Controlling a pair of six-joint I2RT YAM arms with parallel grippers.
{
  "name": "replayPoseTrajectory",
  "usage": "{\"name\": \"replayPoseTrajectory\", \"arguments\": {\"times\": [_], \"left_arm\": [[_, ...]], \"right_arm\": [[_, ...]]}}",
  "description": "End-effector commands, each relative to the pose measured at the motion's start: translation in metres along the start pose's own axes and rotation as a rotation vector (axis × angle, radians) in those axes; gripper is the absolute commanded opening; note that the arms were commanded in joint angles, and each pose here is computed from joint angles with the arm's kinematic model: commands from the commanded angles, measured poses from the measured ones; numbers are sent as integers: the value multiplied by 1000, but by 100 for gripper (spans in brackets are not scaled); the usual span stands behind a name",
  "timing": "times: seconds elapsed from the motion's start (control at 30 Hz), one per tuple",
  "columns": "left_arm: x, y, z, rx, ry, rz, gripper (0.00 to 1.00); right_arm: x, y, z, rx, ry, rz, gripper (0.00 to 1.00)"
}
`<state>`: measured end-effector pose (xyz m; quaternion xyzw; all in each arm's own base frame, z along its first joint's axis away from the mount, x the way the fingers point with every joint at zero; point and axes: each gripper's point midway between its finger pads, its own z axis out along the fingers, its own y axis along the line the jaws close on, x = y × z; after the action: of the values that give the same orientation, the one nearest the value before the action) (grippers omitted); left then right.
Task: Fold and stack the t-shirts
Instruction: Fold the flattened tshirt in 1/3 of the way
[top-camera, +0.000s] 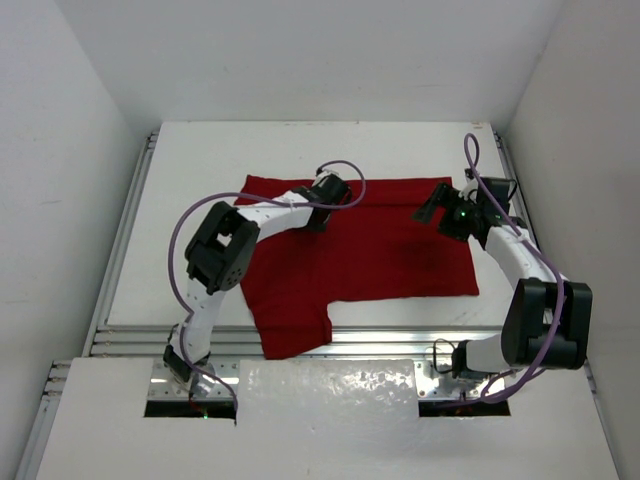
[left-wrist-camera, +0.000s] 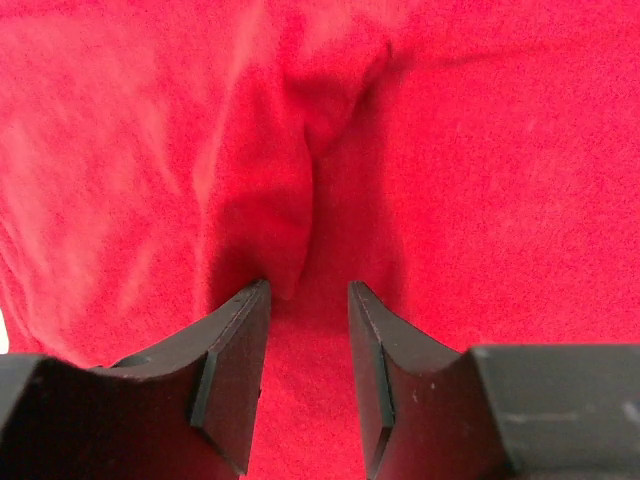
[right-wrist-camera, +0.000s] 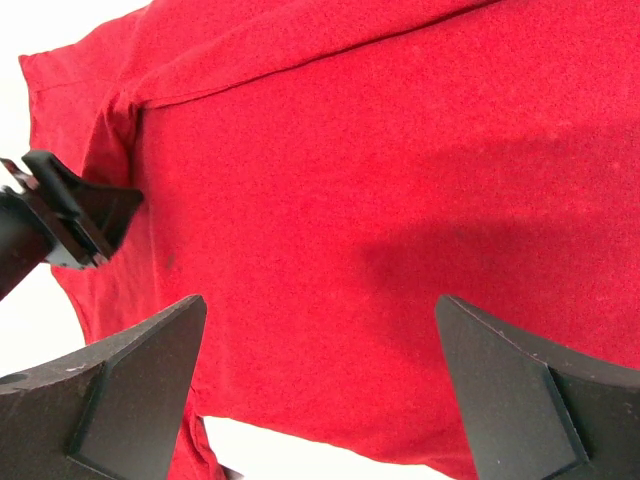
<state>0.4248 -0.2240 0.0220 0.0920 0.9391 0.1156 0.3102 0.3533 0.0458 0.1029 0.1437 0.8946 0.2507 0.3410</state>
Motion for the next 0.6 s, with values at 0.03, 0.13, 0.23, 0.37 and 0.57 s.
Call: {"name": "replayPoseTrajectory", "arguments": {"times": [0.03, 0.13, 0.23, 0.37, 0.57], "left_arm": [[-29, 7, 0, -15, -57, -27, 35], [-29, 9, 2, -28, -55, -22, 34], [-31, 9, 2, -22, -61, -25, 34], [-24, 8, 10, -27, -35, -19, 30], [-16, 12, 18, -45, -13, -15, 31]], "right_arm": [[-16, 11, 0, -35, -39, -48, 98], [-15, 11, 0, -38, -37, -48, 98], [-15, 11, 1, -38, -37, -49, 98], [-14, 11, 1, -37, -33, -45, 98], [-14, 12, 1, -44, -33, -45, 97]]}}
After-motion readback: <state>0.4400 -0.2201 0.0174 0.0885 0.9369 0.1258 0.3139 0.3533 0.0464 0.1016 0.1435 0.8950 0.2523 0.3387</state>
